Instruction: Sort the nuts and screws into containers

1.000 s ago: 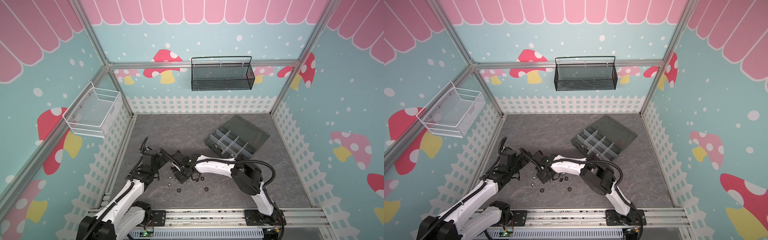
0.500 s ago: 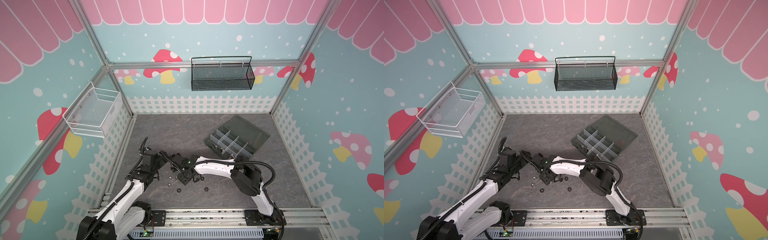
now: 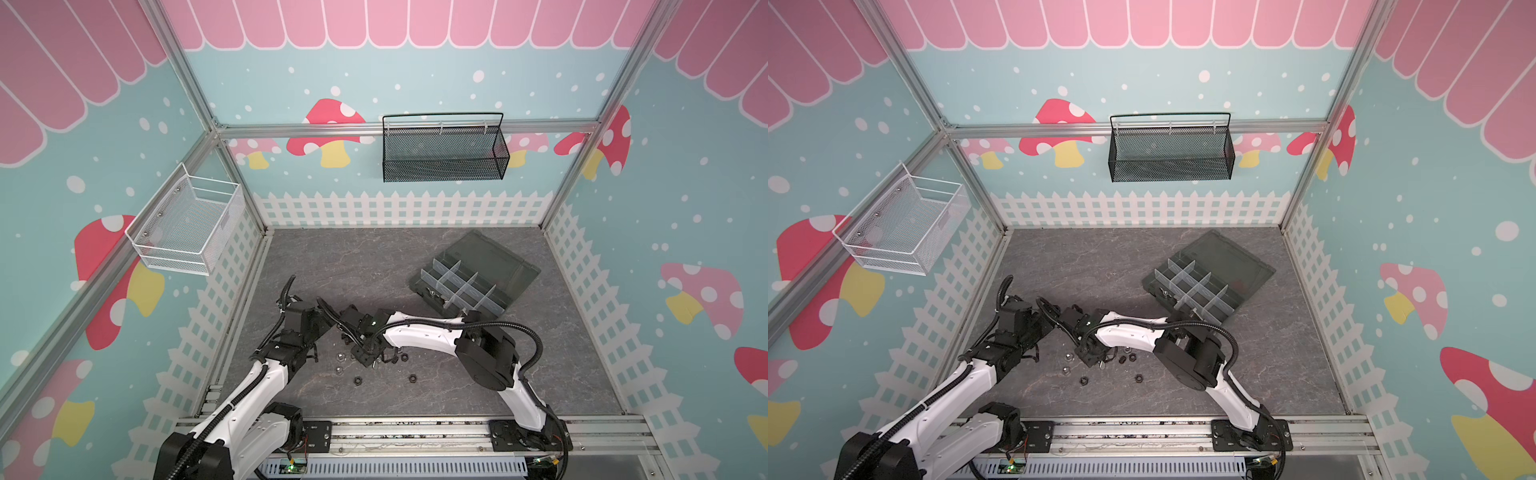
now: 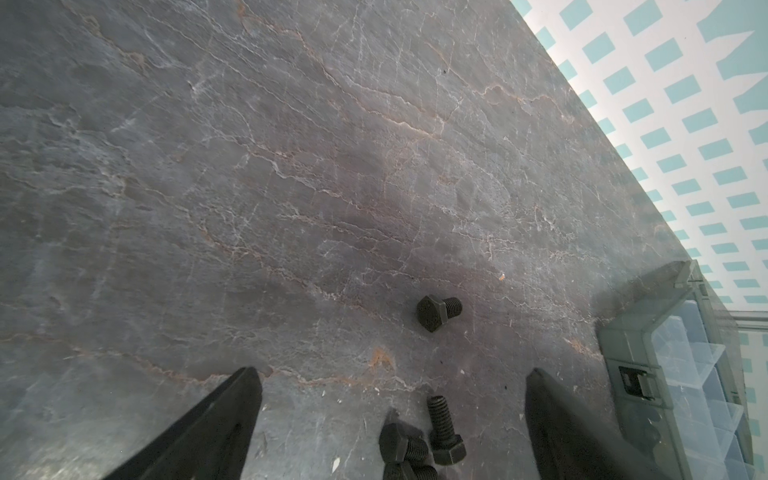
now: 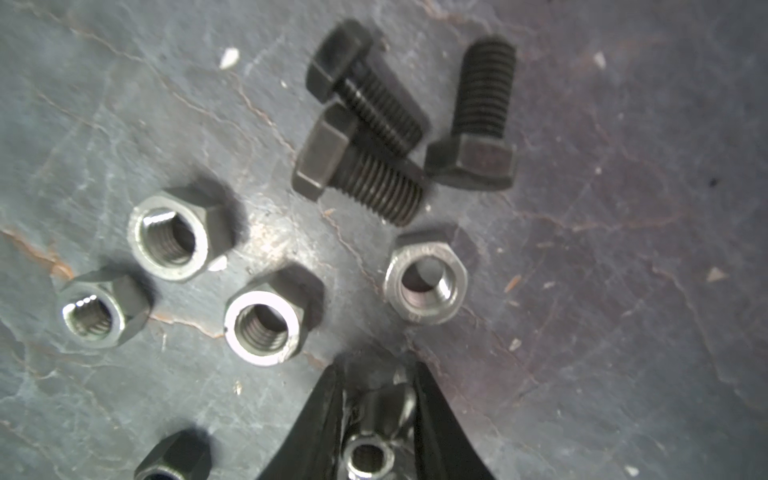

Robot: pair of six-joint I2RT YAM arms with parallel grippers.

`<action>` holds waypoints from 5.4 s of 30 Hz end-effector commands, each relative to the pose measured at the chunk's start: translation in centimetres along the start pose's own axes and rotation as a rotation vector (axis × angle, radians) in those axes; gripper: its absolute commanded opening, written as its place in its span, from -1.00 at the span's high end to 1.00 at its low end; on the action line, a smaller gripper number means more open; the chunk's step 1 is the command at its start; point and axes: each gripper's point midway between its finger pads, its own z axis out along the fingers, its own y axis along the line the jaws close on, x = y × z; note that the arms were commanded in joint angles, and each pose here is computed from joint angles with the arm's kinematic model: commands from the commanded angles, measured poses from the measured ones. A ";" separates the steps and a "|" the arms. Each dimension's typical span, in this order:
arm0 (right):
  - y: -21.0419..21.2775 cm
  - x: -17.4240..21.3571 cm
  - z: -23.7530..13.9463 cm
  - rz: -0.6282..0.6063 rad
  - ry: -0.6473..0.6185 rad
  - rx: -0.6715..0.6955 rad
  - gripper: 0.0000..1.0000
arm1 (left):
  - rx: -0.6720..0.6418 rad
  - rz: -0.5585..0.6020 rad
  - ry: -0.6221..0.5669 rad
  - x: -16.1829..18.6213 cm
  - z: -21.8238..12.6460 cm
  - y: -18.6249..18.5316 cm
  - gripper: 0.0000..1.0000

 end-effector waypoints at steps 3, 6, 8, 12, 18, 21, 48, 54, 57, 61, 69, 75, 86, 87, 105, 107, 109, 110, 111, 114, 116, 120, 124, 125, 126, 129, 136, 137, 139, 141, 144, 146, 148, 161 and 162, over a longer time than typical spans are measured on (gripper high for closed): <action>0.8 -0.2 0.6 -0.037 0.006 -0.002 0.62 | -0.006 -0.022 -0.002 0.1 -0.1 0.4 -1.00; 0.8 -0.4 0.4 -0.035 0.001 0.000 0.73 | -0.005 -0.023 -0.003 0.1 -0.1 0.5 -0.99; 0.7 -0.3 0.5 -0.033 0.003 0.003 0.83 | -0.005 -0.024 -0.004 0.1 -0.1 0.5 -1.00; 0.6 -0.4 0.5 -0.032 0.001 0.006 0.96 | -0.005 -0.024 -0.005 0.1 -0.1 0.5 -0.99; 0.2 -0.9 -0.5 -0.027 -0.027 0.032 1.00 | -0.004 -0.026 -0.008 -0.1 -0.2 0.5 -0.99; -0.6 -1.5 -1.7 -0.016 -0.059 0.065 1.00 | -0.005 -0.025 -0.004 0.0 -0.1 0.5 -1.00; -24.2 -1.2 -12.7 0.421 -0.320 0.348 1.00 | 0.014 -0.020 0.010 0.1 0.2 -0.1 -0.99; -27.4 -1.2 -12.0 0.423 -0.325 0.377 1.00 | 0.020 -0.018 0.014 0.1 0.3 -0.3 -1.00; -28.3 -1.4 -11.3 0.412 -0.321 0.382 1.00 | 0.024 -0.017 0.018 0.1 0.4 -0.5 -0.99; -29.2 -1.6 -9.4 0.392 -0.300 0.382 1.00 | 0.025 -0.013 0.021 0.0 0.4 -0.6 -1.00; -29.9 -2.5 -7.0 0.368 -0.293 0.355 1.00 | 0.029 -0.004 0.023 0.0 0.4 -0.8 -1.00; -30.1 -2.8 -5.9 0.358 -0.284 0.357 1.00 | 0.029 0.001 0.025 0.0 0.3 -0.8 -1.00; -30.1 -2.5 -5.3 0.361 -0.277 0.349 0.67 | 0.036 0.019 0.026 0.0 -0.1 -0.9 -0.99; -30.1 -2.5 -5.3 0.362 -0.277 0.347 0.62 | 0.037 0.023 0.027 -0.1 -0.1 -1.0 -1.00; -29.5 -1.2 -14.4 0.494 -0.468 0.383 0.14 | 0.053 0.238 0.219 3.9 -3.7 -4.8 -0.94; -29.5 -0.1 -15.9 0.531 -0.503 0.407 -0.03 | 0.080 0.276 0.280 5.7 -4.3 -5.5 -0.86; -29.6 1.3 -17.4 0.581 -0.539 0.443 -0.30 | 0.092 0.314 0.345 7.5 -4.8 -5.8 -0.80; -29.6 2.0 -18.0 0.598 -0.552 0.455 -0.40 | 0.092 0.333 0.370 8.2 -5.1 -5.9 -0.79; -29.6 2.7 -18.6 0.618 -0.571 0.468 -0.53 | 0.091 0.355 0.396 9.1 -5.3 -6.1 -0.78; -29.5 4.7 -20.1 0.673 -0.612 0.492 -0.96 | 0.091 0.413 0.458 11.4 -6.0 -6.5 -0.72; -29.5 5.9 -20.7 0.707 -0.631 0.504 -0.96 | 0.097 0.454 0.498 13.1 -6.4 -6.9 -0.69; -29.5 7.9 -21.2 0.763 -0.646 0.538 -0.96 | 0.102 0.530 0.560 15.9 -6.9 -7.4 -0.57; -29.6 9.1 -21.1 0.797 -0.651 0.559 -0.96 | 0.092 0.620 0.581 17.5 -6.8 -7.9 -0.46; -29.6 9.3 -20.9 0.804 -0.651 0.560 -0.97 | 0.090 0.638 0.582 17.7 -6.7 -8.1 -0.46; -29.6 9.5 -20.9 0.812 -0.654 0.561 -0.96 | 0.086 0.653 0.583 18.0 -6.5 -8.1 -0.45; -29.7 10.0 -20.7 0.834 -0.652 0.571 -0.96 | 0.081 0.679 0.599 18.9 -6.1 -8.4 -0.41; -29.7 10.8 -20.5 0.862 -0.652 0.581 -0.96 | 0.084 0.719 0.654 20.8 -4.8 -8.9 -0.25; -29.7 10.8 -20.5 0.861 -0.651 0.582 -0.96 | 0.077 0.725 0.662 21.0 -4.6 -8.8 -0.21; -29.8 10.9 -20.5 0.863 -0.651 0.584 -0.96 | 0.068 0.737 0.672 21.4 -4.3 -8.7 -0.17; -29.7 11.0 -20.4 0.863 -0.650 0.585 -0.96 | 0.061 0.747 0.678 21.6 -3.9 -8.8 -0.13; -29.8 11.0 -20.4 0.864 -0.649 0.586 -0.96 | 0.049 0.761 0.684 21.9 -3.4 -8.8 -0.05; -29.7 11.0 -20.4 0.864 -0.648 0.587 -0.96 | 0.037 0.763 0.691 22.1 -3.2 -8.7 0.03; -29.8 11.0 -20.5 0.865 -0.651 0.589 -0.96 | 0.026 0.758 0.695 22.3 -3.0 -8.6 0.11; -29.7 10.9 -19.5 0.873 -0.629 0.572 -0.96 | -0.046 0.797 0.685 22.3 -2.0 -7.7 0.24; -29.7 10.9 -19.5 0.874 -0.629 0.570 -0.96 | -0.051 0.806 0.682 22.2 -1.8 -7.8 0.24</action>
